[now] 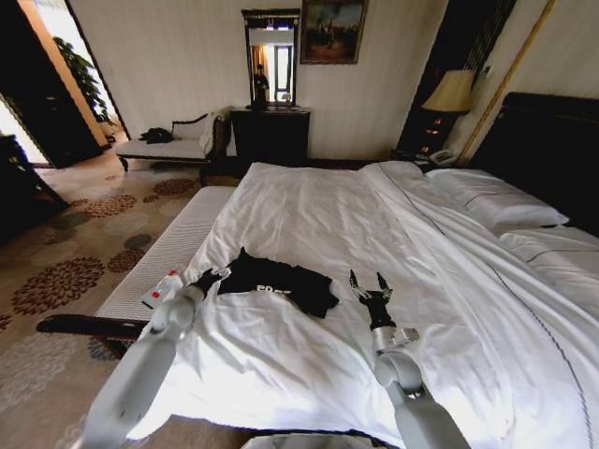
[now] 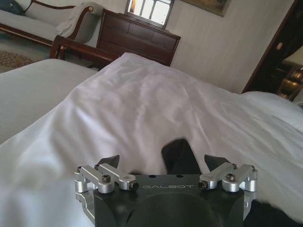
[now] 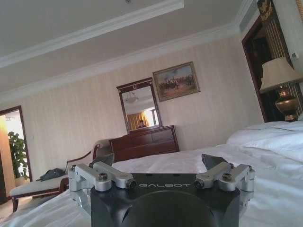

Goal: Fold the clothes on the bed.

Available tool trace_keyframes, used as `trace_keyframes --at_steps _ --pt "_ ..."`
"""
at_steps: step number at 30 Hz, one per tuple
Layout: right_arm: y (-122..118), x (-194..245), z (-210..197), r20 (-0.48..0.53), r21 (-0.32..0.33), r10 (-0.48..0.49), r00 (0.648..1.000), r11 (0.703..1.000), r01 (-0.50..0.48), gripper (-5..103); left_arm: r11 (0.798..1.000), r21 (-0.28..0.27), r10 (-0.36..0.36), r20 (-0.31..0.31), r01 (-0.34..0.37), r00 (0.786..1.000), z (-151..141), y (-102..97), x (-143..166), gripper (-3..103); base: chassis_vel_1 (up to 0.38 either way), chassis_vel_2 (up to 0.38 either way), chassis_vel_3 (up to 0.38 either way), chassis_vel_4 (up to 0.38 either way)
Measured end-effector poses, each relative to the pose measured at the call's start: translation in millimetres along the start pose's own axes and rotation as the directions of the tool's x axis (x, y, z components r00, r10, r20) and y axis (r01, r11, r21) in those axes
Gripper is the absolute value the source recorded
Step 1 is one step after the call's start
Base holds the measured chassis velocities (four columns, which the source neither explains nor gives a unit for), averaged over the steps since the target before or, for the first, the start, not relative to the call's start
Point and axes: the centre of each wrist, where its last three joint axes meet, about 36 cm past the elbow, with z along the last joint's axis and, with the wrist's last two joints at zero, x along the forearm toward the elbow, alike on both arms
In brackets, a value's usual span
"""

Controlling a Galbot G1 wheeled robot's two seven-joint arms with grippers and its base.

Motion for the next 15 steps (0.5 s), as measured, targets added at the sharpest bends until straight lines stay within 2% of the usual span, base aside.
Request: trace_keyframes --at_steps 1,2,4,5,6,8,10,11,13,14,15 --pt "1 1 3 -0.008 0.003 -0.002 1.0 1.0 0.002 100 0.999 0.006 -0.046 -0.016 0.046 0.999 -8 -10.2 -26 100 0.0 0.0 0.0 0.0" --pt "1 1 3 -0.008 0.003 -0.002 1.0 1.0 0.002 100 0.999 0.006 -0.046 -0.016 0.046 0.999 -8 -10.2 -26 100 0.0 0.0 0.0 0.0" --pt "3 0 4 -0.01 0.002 -0.004 1.0 1.0 0.004 100 0.995 0.045 -0.081 -0.079 0.085 0.994 -21 -27.6 -46 100 0.0 0.0 0.0 0.0" --pt "3 0 4 -0.009 0.002 -0.003 1.0 1.0 0.004 100 0.994 0.068 -0.082 -0.115 0.09 0.99 -27 -35.3 -49 100 0.0 0.0 0.0 0.0" --pt "3 0 4 -0.009 0.002 -0.003 1.0 1.0 0.004 100 0.994 0.068 -0.082 -0.115 0.09 0.99 -27 -35.3 -49 100 0.0 0.0 0.0 0.0" --pt "2 0 4 -0.009 0.003 -0.002 1.0 1.0 0.002 100 0.989 0.119 -0.069 -0.173 0.091 0.982 -39 -50.6 -53 100 0.0 0.0 0.0 0.0" --pt "2 0 3 -0.009 0.004 0.0 1.0 1.0 0.0 100 0.987 0.136 -0.063 -0.184 0.089 0.981 -43 -54.8 -53 100 0.0 0.0 0.0 0.0" --pt "0 0 3 -0.008 0.008 0.003 1.0 1.0 -0.003 100 0.98 0.177 -0.053 -0.207 0.09 0.977 -56 -65.8 -56 100 0.0 0.0 0.0 0.0" --pt "-2 0 2 -0.007 0.011 0.004 1.0 1.0 -0.004 100 0.973 0.207 -0.05 -0.237 0.101 0.97 -68 -76.1 -60 100 0.0 0.0 0.0 0.0" --pt "-3 -1 2 -0.006 0.012 0.005 1.0 1.0 -0.005 100 0.968 0.221 -0.059 -0.27 0.121 0.961 -80 -84.4 -65 100 0.0 0.0 0.0 0.0" --pt "-3 -1 2 -0.006 0.012 0.005 1.0 1.0 -0.005 100 0.968 0.221 -0.059 -0.27 0.121 0.961 -80 -84.4 -65 100 0.0 0.0 0.0 0.0"
